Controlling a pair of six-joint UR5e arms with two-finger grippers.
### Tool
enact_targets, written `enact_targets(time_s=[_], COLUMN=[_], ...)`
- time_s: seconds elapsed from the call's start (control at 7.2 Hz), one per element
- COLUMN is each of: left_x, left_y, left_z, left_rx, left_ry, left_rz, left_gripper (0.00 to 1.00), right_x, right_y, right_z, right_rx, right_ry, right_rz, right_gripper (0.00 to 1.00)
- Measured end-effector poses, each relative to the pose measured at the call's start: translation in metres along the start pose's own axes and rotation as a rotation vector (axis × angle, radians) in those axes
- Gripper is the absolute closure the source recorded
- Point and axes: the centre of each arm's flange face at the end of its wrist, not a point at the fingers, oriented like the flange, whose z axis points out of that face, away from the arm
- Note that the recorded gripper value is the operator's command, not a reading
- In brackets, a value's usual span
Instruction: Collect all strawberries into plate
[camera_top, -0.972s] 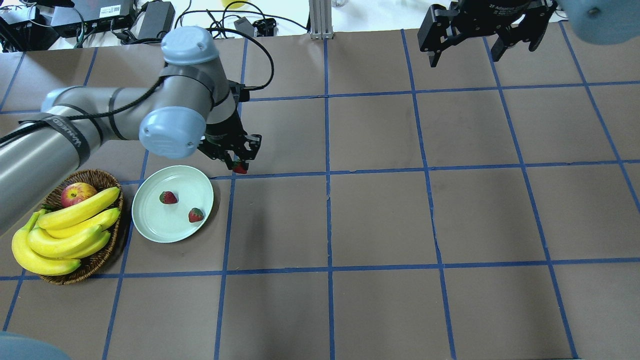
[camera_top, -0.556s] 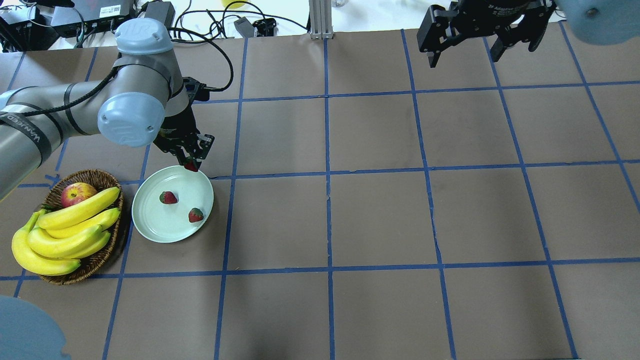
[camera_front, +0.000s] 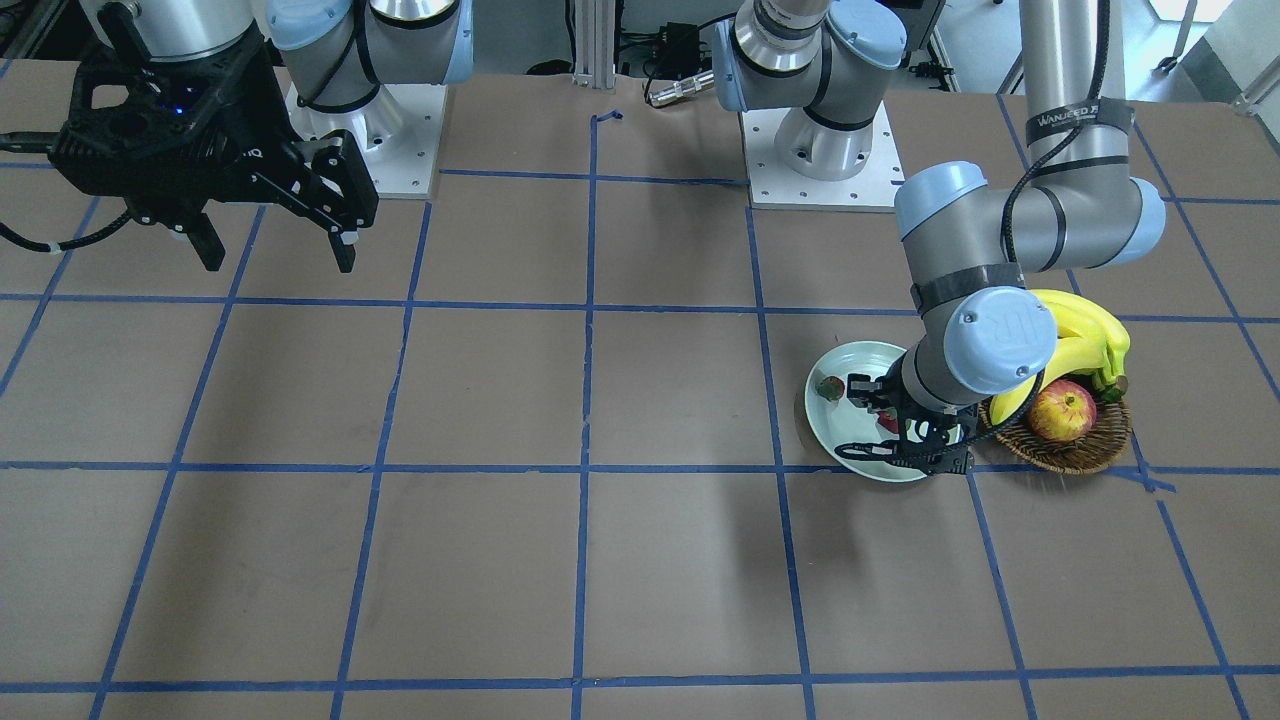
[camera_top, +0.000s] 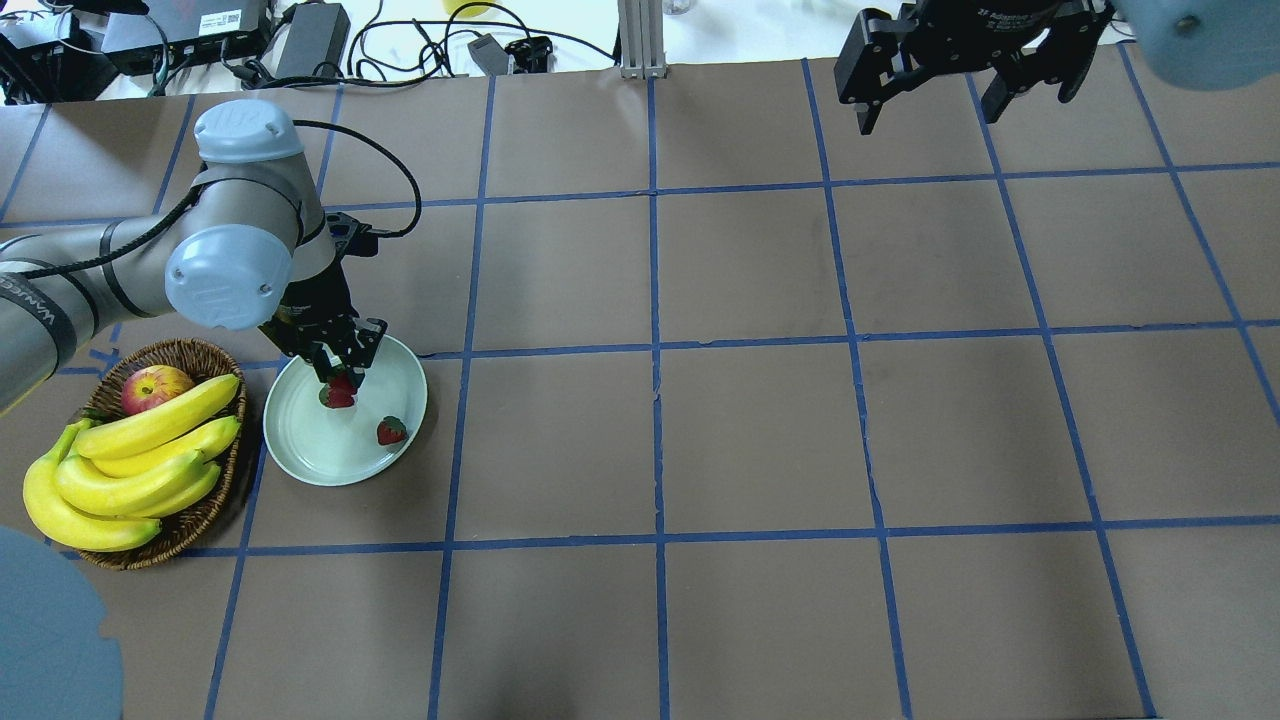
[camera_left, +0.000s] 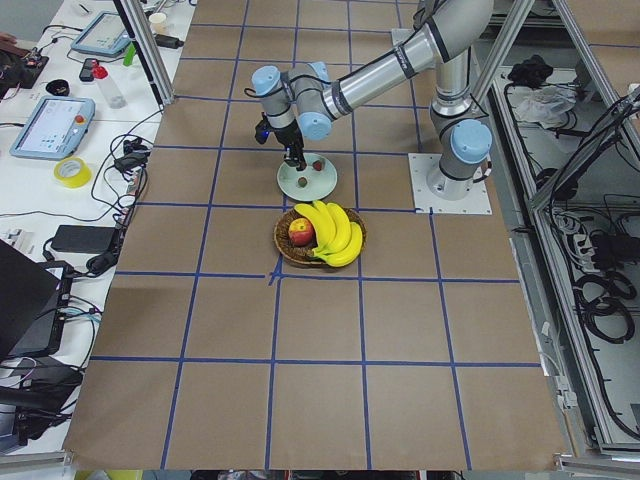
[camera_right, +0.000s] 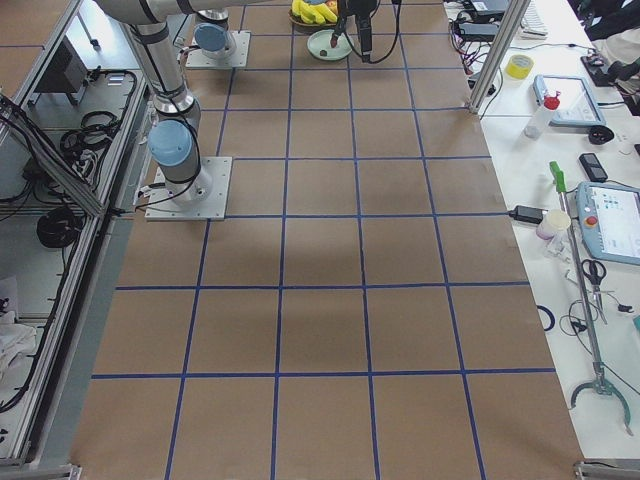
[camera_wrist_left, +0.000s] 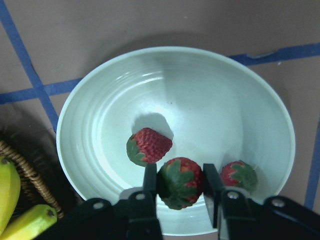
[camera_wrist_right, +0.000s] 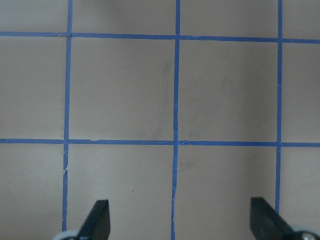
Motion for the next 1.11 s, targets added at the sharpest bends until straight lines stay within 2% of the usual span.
enact_targets(time_s=[0.28,0.42,0.69,0.97,1.11], left_x=[-0.003,-0.005,-0.005,-0.01,-0.011], left_y=[0.001,-0.001,0.002,0.01,0.02], left_z=[-0.01,-0.027,-0.079,-0.151,-0.179], left_rx=[0.017,0.045,0.104,0.211,0.242], left_ry=[-0.012,-0.019,-0.001,0.001,-0.003], left_rz=[0.001,-0.002,-0.06,-0.105,-0.115], left_gripper=[0.0,0.0,0.0,0.0,0.0], right_x=[0.0,0.0,0.0,0.0,0.0], right_y=[0.0,0.001,0.001,0.001,0.001], right_z=[-0.001,-0.001,-0.001,0.001,0.002], right_rx=[0.002,0.002,0.001,-0.002,-0.004], right_ry=[0.0,0.0,-0.001,0.0,0.0], right_rz=[0.0,0.0,0.001,0.002,0.003], right_gripper=[0.0,0.0,0.0,0.0,0.0])
